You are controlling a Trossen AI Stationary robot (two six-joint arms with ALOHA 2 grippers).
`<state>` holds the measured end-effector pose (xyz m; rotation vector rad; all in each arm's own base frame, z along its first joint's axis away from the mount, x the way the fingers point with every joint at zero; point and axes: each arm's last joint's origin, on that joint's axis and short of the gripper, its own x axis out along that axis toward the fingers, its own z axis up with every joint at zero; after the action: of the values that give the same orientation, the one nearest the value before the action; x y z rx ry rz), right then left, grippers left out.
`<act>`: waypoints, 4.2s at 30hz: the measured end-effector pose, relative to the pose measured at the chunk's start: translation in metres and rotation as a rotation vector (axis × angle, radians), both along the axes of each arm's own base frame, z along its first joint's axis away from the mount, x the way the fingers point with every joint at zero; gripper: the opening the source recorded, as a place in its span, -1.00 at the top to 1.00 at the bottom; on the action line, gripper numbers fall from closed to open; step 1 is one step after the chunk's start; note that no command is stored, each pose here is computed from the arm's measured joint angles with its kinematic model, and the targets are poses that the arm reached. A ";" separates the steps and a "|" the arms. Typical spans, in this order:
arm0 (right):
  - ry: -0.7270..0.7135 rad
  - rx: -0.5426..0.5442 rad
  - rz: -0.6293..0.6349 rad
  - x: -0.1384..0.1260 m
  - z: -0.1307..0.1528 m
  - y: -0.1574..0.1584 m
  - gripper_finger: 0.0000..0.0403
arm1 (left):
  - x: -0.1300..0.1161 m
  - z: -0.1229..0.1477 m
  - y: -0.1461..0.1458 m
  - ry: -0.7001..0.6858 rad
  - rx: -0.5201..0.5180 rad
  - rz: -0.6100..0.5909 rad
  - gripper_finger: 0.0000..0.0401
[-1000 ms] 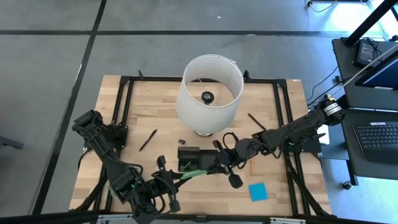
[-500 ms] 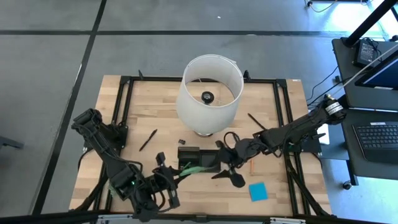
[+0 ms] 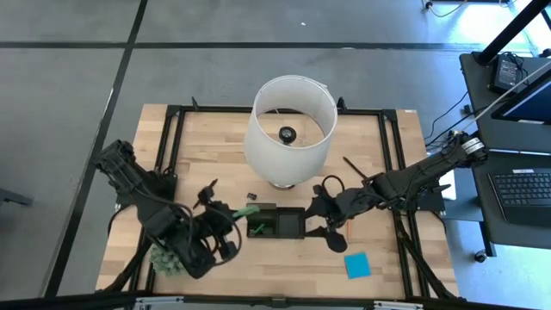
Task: Pick and place office supplies into organizer
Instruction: Put the green scissors into the black desk organizer, then put the left orange pencil into the black desk organizer
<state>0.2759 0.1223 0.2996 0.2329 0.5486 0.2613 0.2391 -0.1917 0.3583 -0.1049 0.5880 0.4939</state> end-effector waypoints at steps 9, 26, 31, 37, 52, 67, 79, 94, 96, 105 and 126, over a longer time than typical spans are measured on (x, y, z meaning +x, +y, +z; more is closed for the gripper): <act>-0.031 -0.042 -0.098 0.002 0.001 -0.003 -0.20 | -0.038 0.021 0.033 0.056 0.020 0.051 0.92; -0.083 -0.029 -0.235 0.004 0.005 -0.006 -0.20 | -0.077 -0.047 0.070 -0.200 -0.109 -0.193 0.92; -0.095 -0.023 -0.238 0.005 0.006 -0.006 -0.20 | -0.071 -0.071 0.073 -0.150 -0.140 -0.222 0.92; -0.101 -0.013 -0.288 0.007 0.007 -0.012 -0.20 | -0.063 -0.091 0.077 -0.138 -0.116 -0.276 0.92; -0.100 0.006 -0.307 0.008 0.007 -0.014 -0.20 | -0.031 -0.115 0.091 -0.058 -0.047 -0.340 0.92; -0.092 0.033 -0.321 0.008 0.007 -0.014 -0.20 | -0.002 -0.145 0.092 0.037 -0.078 -0.343 0.90; -0.092 0.034 -0.320 0.008 0.007 -0.014 -0.20 | -0.003 -0.147 0.092 0.038 -0.109 -0.304 0.61; 0.001 0.053 -0.355 0.005 -0.001 -0.015 -0.20 | -0.017 -0.121 0.099 0.139 -0.124 -0.275 0.52; 0.039 0.068 -0.375 0.003 -0.004 -0.016 -0.20 | -0.022 -0.115 0.101 0.134 -0.138 -0.262 0.51; 0.251 0.205 -0.510 -0.007 -0.019 -0.019 -0.20 | -0.032 -0.099 0.105 0.065 -0.164 -0.265 0.53; 0.984 0.364 -1.100 -0.085 -0.074 -0.005 -0.20 | -0.033 -0.094 0.108 -0.023 -0.187 -0.138 0.55</act>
<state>0.1911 0.1174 0.2254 0.9937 1.2451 -0.8900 0.2058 -0.0832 0.2642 -0.2457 0.6133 0.3028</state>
